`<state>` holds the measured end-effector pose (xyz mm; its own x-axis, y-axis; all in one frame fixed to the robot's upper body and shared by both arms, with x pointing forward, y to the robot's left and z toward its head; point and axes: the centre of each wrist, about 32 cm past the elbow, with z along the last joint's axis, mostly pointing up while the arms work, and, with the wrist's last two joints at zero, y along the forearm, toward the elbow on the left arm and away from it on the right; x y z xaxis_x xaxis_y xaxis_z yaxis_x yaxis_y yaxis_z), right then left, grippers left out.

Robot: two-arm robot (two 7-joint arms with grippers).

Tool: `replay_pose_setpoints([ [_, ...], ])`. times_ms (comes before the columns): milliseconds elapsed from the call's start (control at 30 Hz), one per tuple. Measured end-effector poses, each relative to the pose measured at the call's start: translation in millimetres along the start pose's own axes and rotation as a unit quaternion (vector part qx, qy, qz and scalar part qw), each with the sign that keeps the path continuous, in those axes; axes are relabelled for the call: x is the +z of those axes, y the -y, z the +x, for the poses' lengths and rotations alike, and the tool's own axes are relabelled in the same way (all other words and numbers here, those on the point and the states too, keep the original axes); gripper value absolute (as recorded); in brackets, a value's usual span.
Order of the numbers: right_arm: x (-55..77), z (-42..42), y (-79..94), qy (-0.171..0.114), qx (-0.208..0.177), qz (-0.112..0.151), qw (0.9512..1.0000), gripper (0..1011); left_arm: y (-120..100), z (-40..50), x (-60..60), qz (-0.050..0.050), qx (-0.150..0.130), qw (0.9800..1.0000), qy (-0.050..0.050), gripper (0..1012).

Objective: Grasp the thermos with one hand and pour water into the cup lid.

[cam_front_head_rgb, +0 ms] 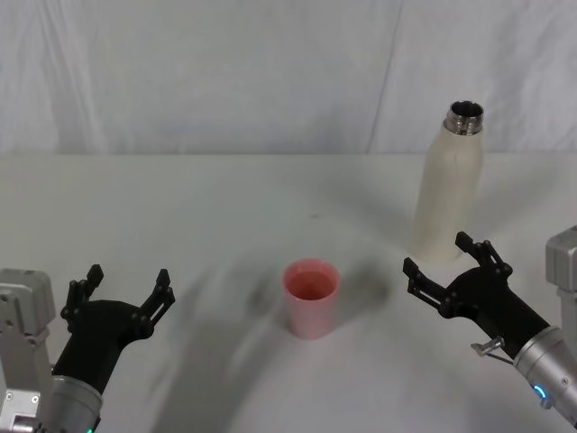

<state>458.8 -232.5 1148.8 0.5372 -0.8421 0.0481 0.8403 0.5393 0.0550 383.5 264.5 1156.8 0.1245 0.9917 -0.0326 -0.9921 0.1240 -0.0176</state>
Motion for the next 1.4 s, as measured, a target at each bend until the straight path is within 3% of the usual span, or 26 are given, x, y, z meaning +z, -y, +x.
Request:
replay_pose_setpoints([
  [267, 0.2, 1.0, -3.1, 0.015, -0.005, -0.002, 0.9999, 1000, 0.0, 0.0, 0.0, 0.000, 0.000, 1.0000, 0.000, 1001],
  [1400, 0.1, 0.8, -2.2, 0.010, -0.004, -0.001, 0.9999, 1000, 0.0, 0.0, 0.0, 0.000, 0.000, 1.0000, 0.000, 1001],
])
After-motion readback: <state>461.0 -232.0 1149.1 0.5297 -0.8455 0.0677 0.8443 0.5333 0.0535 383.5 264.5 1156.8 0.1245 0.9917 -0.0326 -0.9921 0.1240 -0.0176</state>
